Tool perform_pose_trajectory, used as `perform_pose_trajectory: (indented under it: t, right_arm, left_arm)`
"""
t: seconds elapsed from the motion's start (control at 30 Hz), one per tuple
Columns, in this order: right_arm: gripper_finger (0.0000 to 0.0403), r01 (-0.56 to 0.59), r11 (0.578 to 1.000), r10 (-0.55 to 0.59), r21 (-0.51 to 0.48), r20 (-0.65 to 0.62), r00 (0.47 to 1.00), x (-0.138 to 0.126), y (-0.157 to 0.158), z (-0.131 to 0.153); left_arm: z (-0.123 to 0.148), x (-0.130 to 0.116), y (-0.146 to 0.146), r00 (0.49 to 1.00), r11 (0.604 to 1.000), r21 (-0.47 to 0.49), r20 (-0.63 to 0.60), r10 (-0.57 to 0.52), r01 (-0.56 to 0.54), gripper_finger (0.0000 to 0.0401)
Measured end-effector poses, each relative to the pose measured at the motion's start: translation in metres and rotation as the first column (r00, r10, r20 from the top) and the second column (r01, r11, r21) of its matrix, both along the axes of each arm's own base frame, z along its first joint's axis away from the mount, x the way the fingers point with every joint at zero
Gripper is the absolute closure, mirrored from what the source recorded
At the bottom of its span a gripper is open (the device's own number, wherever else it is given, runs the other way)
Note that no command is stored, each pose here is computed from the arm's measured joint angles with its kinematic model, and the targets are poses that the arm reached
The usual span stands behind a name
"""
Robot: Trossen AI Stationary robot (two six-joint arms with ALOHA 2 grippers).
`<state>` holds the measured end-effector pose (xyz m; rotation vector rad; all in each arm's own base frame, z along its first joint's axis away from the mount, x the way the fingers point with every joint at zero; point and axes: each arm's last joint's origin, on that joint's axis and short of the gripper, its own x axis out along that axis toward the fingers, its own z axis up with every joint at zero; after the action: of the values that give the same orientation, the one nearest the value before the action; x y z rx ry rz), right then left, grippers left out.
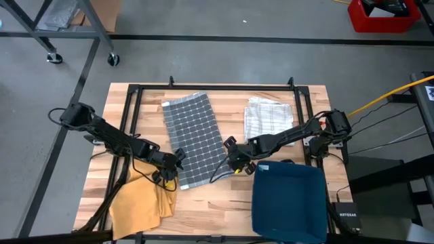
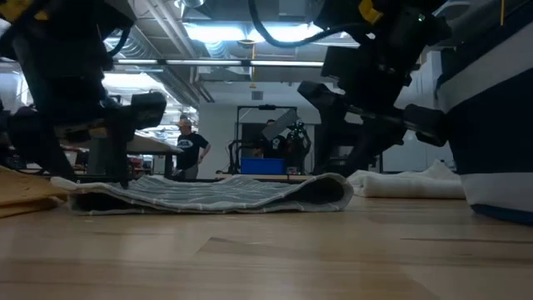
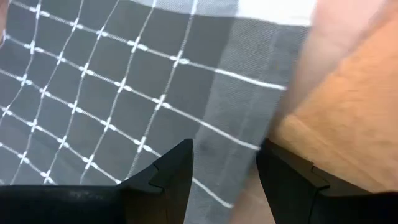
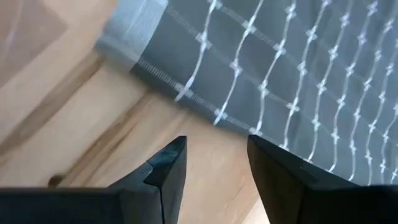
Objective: Fold towel
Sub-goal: Fold the gray towel
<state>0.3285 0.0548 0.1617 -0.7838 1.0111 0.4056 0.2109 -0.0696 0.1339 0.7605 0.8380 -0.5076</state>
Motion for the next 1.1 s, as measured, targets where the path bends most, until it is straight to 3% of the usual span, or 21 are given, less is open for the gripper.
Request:
perform_pose_trajectory:
  t: [0.63, 0.73, 0.9, 1.1]
  right_arm:
    - [0.0228, -0.107, 0.994, 0.107, 0.009, -0.026, 0.994, 0.002, 0.002, -0.007]
    - [0.0228, -0.124, 0.991, 0.122, -0.053, -0.041, 0.992, 0.002, 0.001, -0.010]
    - [0.0228, -0.050, 0.985, 0.056, -0.168, 0.033, 0.998, 0.015, -0.001, 0.010]
    - [0.0228, -0.057, 0.991, 0.072, -0.120, 0.120, 0.990, 0.030, 0.002, 0.034]
  left_arm:
    - [-0.009, 0.008, -0.002, 1.000, 1.000, 0.019, 0.015, 0.020, -0.020, 0.0235]
    - [-0.009, 0.007, -0.002, 1.000, 1.000, 0.020, 0.013, 0.021, -0.021, 0.0235]
    - [-0.009, 0.007, -0.002, 1.000, 0.999, 0.015, 0.011, 0.029, -0.029, 0.0235]
    - [-0.010, 0.007, -0.002, 1.000, 0.999, 0.014, 0.009, 0.030, -0.030, 0.0235]
